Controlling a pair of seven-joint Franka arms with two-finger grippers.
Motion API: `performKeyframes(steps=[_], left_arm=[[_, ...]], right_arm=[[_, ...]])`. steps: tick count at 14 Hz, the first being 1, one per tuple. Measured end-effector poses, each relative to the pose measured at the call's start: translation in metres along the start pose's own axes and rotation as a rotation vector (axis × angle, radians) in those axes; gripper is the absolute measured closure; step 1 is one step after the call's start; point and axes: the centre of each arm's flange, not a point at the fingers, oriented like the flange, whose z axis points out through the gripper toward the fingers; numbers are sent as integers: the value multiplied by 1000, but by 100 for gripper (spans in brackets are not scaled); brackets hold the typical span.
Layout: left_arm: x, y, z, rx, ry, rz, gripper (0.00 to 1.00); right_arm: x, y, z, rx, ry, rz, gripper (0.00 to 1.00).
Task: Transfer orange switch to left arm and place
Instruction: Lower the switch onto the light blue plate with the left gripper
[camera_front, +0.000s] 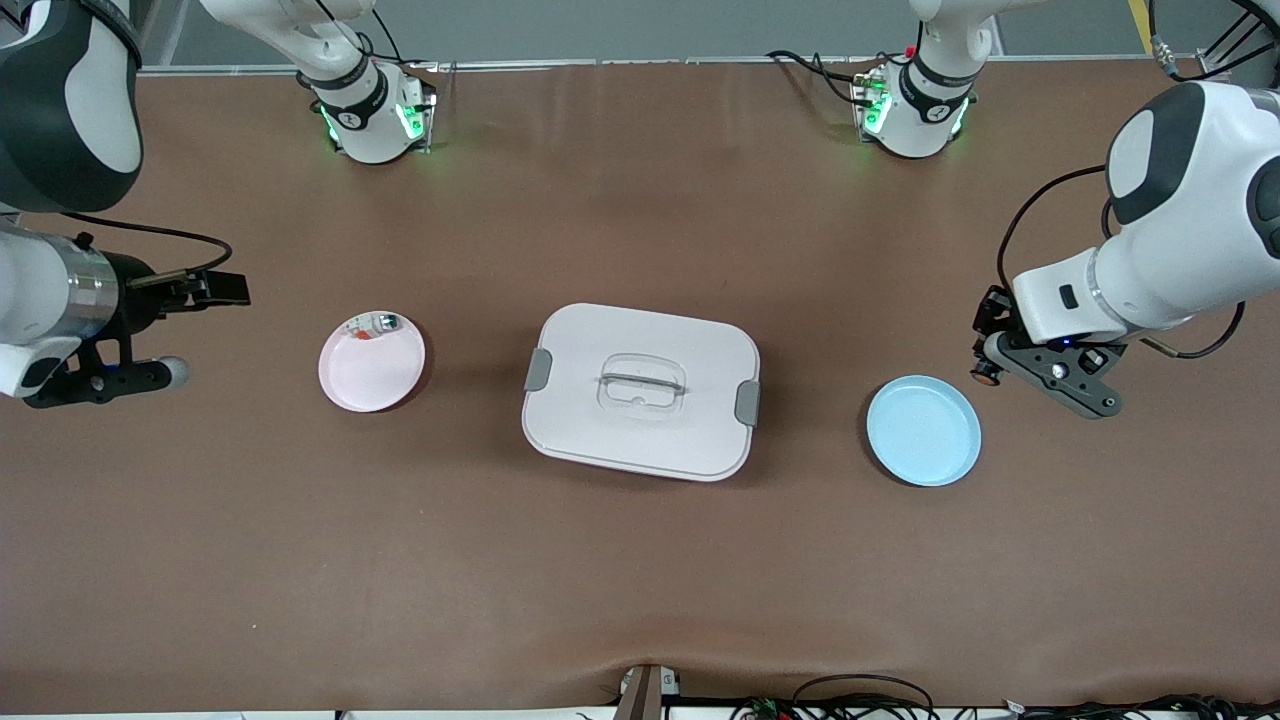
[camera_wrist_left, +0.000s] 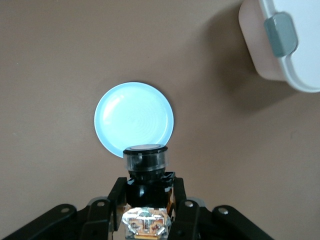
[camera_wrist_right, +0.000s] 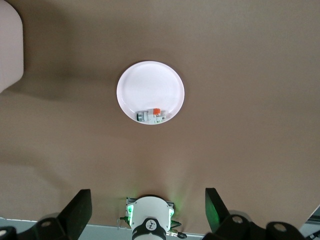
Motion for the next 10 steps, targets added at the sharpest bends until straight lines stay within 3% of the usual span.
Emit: performKeyframes(steps=[3,10], left_arm=[[-3,-3,15,46,-38,91,58],[-16,-25,53,23,-58,295,58]], right_arm=[[-1,1,1,-3,-9,-1,0],[0,9,4,1,-19,9,0]])
